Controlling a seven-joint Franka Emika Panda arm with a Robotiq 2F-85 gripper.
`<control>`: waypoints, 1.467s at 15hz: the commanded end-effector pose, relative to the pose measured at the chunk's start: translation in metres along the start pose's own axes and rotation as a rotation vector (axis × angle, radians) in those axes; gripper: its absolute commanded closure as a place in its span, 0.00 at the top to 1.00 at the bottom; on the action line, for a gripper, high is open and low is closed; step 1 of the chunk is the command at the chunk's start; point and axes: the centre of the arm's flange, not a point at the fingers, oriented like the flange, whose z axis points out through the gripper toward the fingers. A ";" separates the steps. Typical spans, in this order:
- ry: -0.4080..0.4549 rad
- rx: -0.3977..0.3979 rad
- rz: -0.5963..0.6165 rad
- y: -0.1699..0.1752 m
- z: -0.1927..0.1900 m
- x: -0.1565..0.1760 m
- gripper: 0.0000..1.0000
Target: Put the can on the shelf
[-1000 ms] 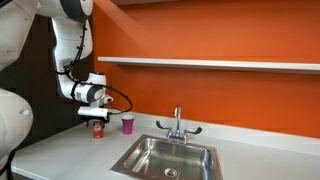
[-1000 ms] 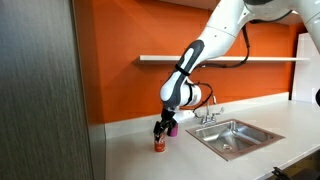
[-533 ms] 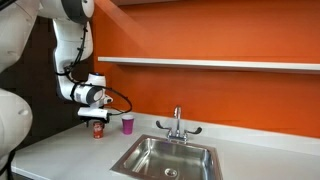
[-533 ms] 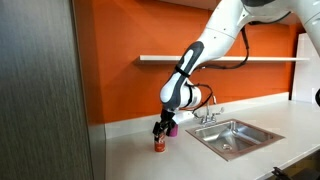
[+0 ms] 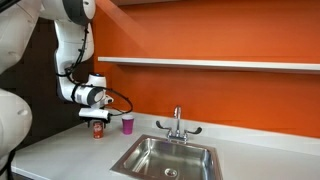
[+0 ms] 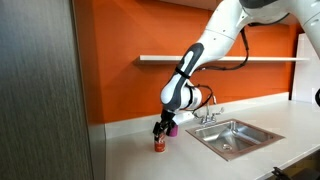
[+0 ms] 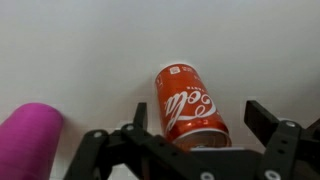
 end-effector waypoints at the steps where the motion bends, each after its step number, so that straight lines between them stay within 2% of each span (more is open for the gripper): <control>1: 0.020 -0.002 -0.004 0.004 0.004 0.006 1.00; 13: 0.031 -0.008 -0.005 0.012 0.013 0.021 1.00; 14: 0.030 -0.007 -0.007 0.013 0.013 0.022 0.75; 15: 0.031 -0.008 -0.006 0.015 0.014 0.023 0.74; 19: 0.032 -0.013 -0.004 0.020 0.015 0.027 0.42; 22: 0.032 -0.018 0.002 0.025 0.015 0.028 0.39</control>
